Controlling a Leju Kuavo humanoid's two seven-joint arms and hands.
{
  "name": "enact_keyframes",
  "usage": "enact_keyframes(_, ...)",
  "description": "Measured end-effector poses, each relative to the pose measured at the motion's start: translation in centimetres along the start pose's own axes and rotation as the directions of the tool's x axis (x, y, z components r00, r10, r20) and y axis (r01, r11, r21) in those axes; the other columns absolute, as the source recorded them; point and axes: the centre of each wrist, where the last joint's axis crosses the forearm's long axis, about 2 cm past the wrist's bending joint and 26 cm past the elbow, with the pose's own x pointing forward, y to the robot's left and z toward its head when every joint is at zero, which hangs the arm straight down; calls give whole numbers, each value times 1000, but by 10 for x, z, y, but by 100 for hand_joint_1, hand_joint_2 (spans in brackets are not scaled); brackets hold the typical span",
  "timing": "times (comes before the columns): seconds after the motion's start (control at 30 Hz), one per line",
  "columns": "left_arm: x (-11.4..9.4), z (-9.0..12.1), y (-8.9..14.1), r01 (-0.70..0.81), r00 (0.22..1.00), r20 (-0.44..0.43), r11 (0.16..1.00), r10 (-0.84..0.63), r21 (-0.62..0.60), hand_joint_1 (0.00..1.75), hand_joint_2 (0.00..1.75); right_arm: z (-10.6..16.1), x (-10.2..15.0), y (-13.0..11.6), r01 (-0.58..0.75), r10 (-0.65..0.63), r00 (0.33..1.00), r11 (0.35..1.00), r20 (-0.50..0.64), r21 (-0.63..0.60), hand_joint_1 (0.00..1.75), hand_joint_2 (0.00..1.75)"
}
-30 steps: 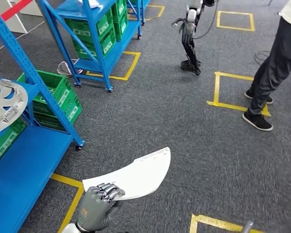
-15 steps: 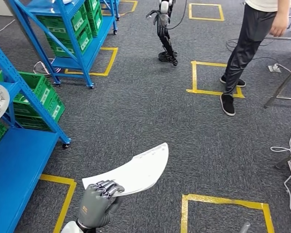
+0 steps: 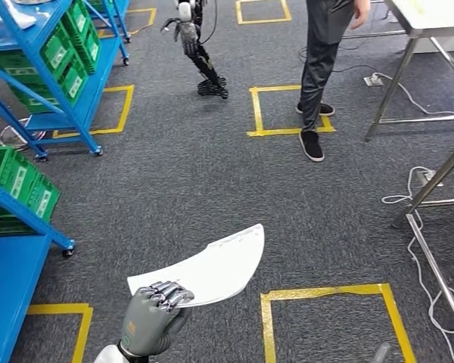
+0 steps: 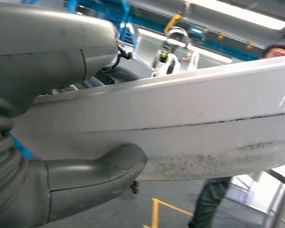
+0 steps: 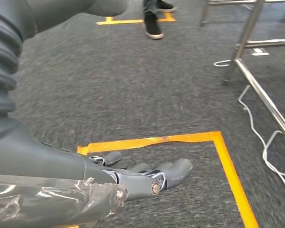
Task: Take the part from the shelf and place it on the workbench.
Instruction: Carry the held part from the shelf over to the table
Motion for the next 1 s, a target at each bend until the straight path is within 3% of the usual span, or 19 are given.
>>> enact_keyframes(1.0, -1, 0, 0, -14, 1000, 3, 1000, 14, 15, 175, 175, -5, 3, 3, 56, -55, 998, 996, 14, -70, 0, 175)
